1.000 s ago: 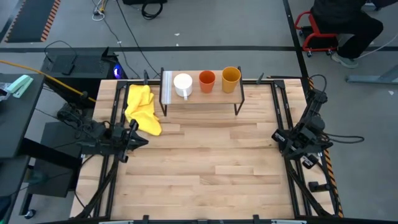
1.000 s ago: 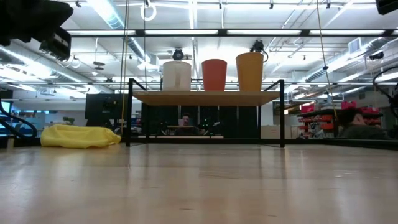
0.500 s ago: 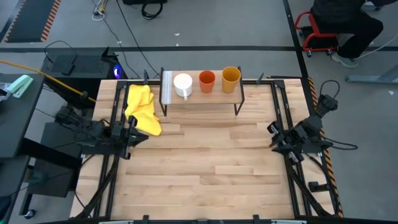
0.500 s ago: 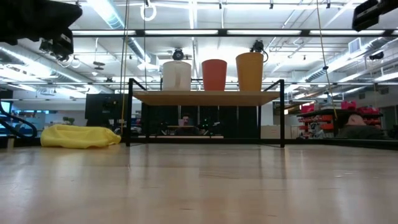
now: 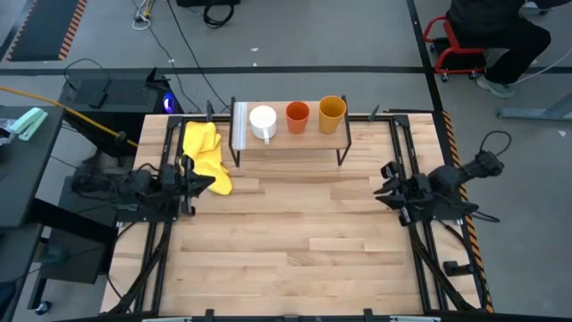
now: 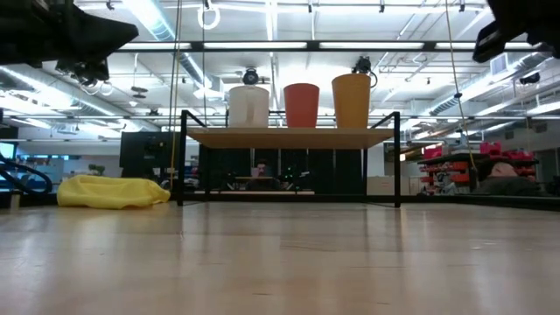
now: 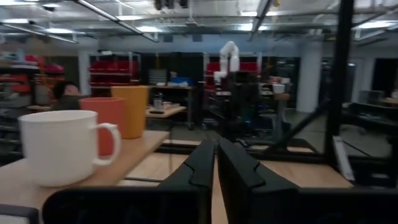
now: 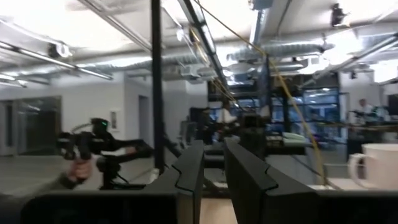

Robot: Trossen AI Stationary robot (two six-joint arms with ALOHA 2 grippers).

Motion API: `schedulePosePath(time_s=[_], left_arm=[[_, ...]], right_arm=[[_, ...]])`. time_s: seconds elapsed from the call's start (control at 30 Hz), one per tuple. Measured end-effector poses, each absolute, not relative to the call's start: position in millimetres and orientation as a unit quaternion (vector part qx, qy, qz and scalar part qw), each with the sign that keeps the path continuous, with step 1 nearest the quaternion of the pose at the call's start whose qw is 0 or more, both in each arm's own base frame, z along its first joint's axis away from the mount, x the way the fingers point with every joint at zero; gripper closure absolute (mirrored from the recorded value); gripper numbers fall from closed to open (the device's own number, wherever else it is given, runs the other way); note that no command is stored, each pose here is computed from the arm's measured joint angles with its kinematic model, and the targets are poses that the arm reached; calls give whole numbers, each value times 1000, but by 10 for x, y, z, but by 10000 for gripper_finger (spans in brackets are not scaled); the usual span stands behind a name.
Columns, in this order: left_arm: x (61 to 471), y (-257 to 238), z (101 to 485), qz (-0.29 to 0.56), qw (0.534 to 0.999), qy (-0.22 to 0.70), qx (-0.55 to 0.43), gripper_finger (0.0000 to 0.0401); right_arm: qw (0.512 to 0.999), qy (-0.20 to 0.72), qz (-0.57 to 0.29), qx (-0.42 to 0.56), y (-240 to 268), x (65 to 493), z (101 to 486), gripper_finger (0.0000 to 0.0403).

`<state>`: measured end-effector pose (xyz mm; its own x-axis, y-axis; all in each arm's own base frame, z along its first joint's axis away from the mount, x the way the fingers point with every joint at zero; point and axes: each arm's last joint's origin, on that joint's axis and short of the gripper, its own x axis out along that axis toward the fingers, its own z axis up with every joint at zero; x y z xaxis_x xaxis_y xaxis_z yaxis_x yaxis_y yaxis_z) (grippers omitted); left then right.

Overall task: Stack small to large cups/mugs on shelf
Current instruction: Return to Home Position

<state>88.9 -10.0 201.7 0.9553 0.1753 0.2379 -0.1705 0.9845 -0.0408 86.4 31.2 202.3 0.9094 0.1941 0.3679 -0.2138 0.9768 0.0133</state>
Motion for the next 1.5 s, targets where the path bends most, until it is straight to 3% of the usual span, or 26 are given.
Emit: schedulePosePath(time_s=[0.2,0.67,1.5], left_arm=[[902,-29,1990,126,986,-107,0,365],[934,15,1809,116,992,-12,55,375],[933,31,1761,126,990,14,59,365]], right_arm=[[982,-178,62,3,242,893,2006,331],[993,-114,2,-44,144,952,1883,331],[996,-68,1,-53,138,969,1796,331]])
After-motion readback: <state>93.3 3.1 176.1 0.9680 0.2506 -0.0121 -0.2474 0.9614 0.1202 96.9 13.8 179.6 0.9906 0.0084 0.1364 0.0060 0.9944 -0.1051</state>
